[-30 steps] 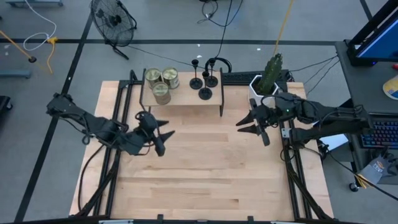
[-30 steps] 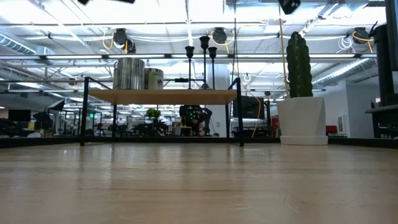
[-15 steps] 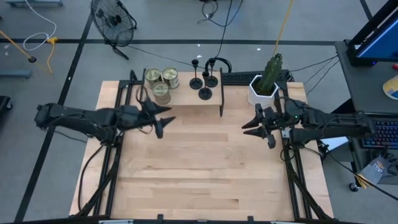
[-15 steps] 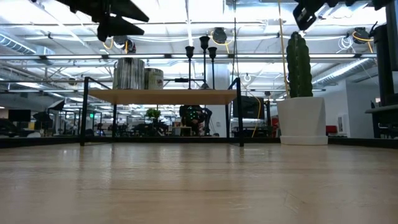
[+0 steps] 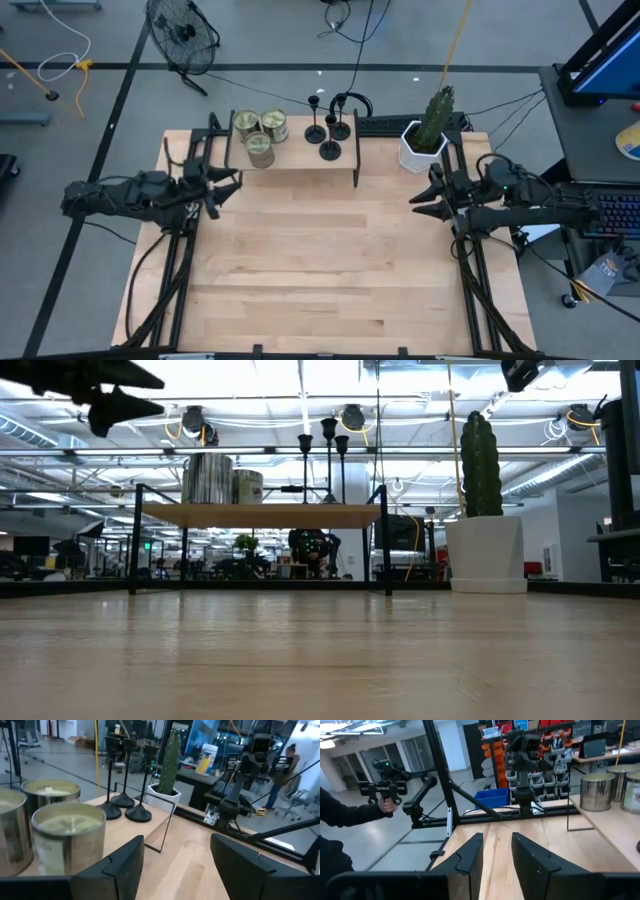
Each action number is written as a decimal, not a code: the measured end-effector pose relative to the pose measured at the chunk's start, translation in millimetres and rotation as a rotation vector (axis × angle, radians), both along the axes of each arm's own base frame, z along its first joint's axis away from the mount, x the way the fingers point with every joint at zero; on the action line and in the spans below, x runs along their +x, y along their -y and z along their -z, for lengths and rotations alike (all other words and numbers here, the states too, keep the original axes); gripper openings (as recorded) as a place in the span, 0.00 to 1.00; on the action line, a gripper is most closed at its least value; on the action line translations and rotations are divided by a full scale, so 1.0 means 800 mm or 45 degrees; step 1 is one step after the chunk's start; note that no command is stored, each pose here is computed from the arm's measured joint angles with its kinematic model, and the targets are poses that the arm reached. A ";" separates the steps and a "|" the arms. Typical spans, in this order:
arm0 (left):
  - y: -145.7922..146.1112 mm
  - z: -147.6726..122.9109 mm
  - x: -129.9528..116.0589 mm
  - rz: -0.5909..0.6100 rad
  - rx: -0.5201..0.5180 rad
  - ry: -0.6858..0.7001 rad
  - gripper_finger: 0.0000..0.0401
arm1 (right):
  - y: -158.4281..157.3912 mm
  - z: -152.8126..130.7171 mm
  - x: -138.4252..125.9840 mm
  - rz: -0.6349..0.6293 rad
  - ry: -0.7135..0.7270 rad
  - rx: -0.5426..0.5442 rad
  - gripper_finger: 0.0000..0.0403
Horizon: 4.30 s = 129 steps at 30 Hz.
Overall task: Pick & Place candle stick holders
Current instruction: Return to Home Position
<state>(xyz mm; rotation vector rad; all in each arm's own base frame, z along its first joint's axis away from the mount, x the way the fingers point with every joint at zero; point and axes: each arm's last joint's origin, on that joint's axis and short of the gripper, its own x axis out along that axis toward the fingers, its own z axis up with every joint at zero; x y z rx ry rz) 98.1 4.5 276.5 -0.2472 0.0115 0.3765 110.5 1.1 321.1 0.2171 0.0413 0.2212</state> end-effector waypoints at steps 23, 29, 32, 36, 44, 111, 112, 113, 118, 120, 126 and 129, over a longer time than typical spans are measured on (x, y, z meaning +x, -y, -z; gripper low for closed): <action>0.006 0.074 -0.021 0.001 -0.425 0.095 0.59 | -0.003 0.054 -0.040 0.000 0.106 0.001 0.23; 0.009 0.076 -0.015 0.080 -0.200 0.101 0.59 | -0.003 0.060 -0.049 -0.001 0.148 -0.018 0.23; 0.013 0.091 -0.006 0.169 -0.138 0.162 0.59 | -0.003 0.075 -0.047 -0.001 0.137 0.000 0.23; 0.017 0.121 0.002 0.257 -0.080 0.218 0.59 | -0.003 0.103 -0.039 -0.004 0.154 0.038 0.23; 0.016 0.130 0.003 0.242 -0.011 0.118 0.59 | -0.002 0.144 -0.032 0.002 0.096 0.040 0.23; 0.015 0.135 0.004 0.244 0.048 0.064 0.59 | 0.006 0.189 -0.017 0.236 0.063 -0.058 0.23; 0.015 0.135 0.004 0.244 0.048 0.064 0.59 | 0.006 0.189 -0.017 0.236 0.063 -0.058 0.23; 0.015 0.135 0.004 0.245 0.048 0.064 0.59 | 0.006 0.189 -0.017 0.236 0.063 -0.058 0.23; 0.015 0.135 0.004 0.244 0.048 0.064 0.59 | 0.006 0.189 -0.017 0.236 0.063 -0.058 0.23; 0.015 0.135 0.004 0.244 0.048 0.064 0.59 | 0.006 0.189 -0.017 0.236 0.064 -0.058 0.23; 0.016 0.135 0.004 0.245 0.048 0.064 0.59 | 0.006 0.189 -0.017 0.235 0.063 -0.058 0.23; 0.016 0.135 0.004 0.245 0.048 0.064 0.59 | 0.006 0.189 -0.017 0.236 0.063 -0.058 0.23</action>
